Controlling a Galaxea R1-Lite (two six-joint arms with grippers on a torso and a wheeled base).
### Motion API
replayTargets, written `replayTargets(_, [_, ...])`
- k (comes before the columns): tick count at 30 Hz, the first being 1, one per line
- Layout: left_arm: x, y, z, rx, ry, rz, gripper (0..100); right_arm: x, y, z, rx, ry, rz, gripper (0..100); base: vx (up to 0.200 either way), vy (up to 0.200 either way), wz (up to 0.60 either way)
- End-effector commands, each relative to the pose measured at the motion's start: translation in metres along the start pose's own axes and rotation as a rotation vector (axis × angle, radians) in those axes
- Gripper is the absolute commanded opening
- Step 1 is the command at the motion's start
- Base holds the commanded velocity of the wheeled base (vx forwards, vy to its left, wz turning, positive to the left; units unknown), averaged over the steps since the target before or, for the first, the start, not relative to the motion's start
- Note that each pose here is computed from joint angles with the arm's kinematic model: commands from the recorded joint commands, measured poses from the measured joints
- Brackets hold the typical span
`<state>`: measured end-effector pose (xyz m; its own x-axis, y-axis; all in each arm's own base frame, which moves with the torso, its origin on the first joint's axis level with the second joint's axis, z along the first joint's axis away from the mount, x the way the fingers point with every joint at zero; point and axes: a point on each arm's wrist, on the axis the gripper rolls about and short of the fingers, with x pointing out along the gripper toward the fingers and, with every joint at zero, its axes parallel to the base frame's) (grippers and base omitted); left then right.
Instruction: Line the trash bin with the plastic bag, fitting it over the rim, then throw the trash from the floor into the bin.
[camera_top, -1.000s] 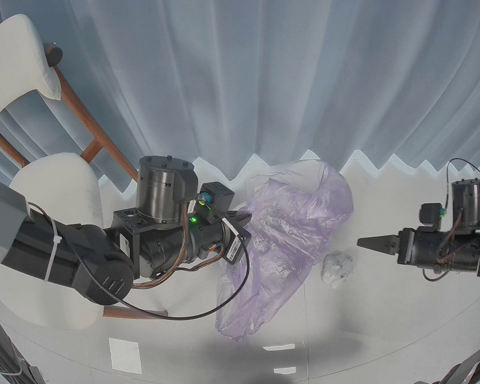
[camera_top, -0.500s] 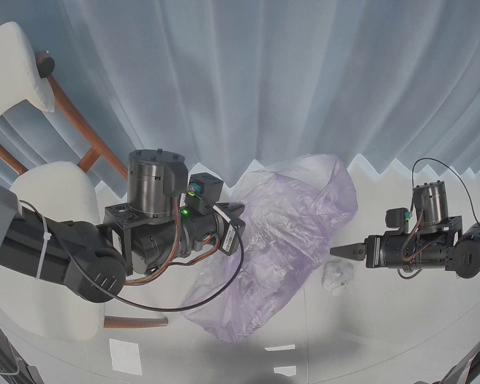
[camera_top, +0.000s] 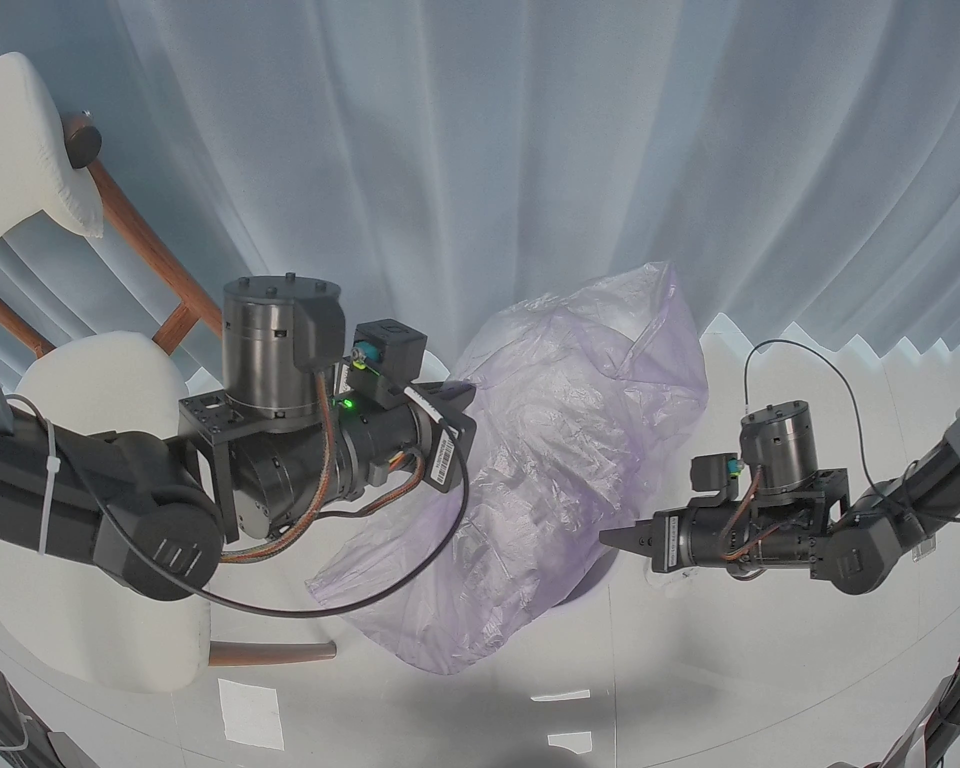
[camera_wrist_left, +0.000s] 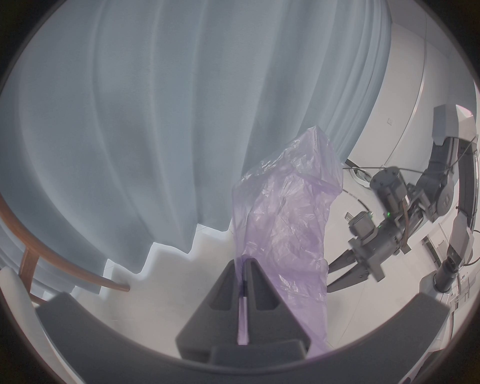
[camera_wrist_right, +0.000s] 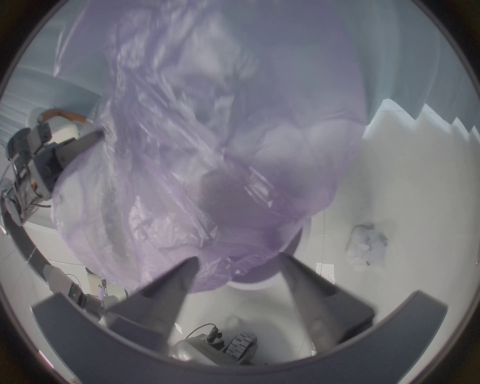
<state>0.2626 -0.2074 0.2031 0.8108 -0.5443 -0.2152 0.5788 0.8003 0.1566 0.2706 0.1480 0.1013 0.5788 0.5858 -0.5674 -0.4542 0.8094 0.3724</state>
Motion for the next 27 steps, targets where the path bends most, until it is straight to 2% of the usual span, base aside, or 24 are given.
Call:
replayTargets(1, [-0.008, 0.003, 0.004, -0.003, -0.015, 0.009, 0, 0.042, 0.007, -0.005, -0.028, 0.022, 0.005, 0, 0.0, 0.0, 0.0])
replayTargets(6, [-0.007, 0.001, 0.003, -0.005, -0.012, 0.0, 0, 0.069, 0.01, 0.01, -0.044, -0.027, -0.019, 0, 0.0, 0.0, 0.0])
replayTargets(11, [-0.004, -0.012, 0.002, -0.029, -0.005, -0.038, 0, 0.086, 0.009, 0.023, -0.044, -0.067, -0.047, 0, 0.0, 0.0, 0.0])
replayTargets(13, [0.007, -0.016, -0.009, -0.029, 0.032, -0.045, 0, 0.105, 0.004, 0.02, -0.043, -0.058, -0.058, 0, 0.0, 0.0, 0.0])
replayTargets(17, [0.028, -0.016, -0.015, -0.03, 0.052, -0.035, 0, 0.128, -0.003, 0.016, -0.04, -0.051, -0.083, 0, 0.0, 0.0, 0.0])
replayTargets(24, [0.065, -0.019, -0.014, -0.033, 0.035, -0.015, 0, 0.17, -0.008, 0.026, -0.038, -0.096, -0.088, 0, 0.0, 0.0, 0.0])
replayTargets(27, [0.076, -0.019, -0.018, -0.035, 0.042, 0.005, 0, 0.184, -0.013, 0.021, -0.035, -0.079, -0.093, 0, 0.0, 0.0, 0.0])
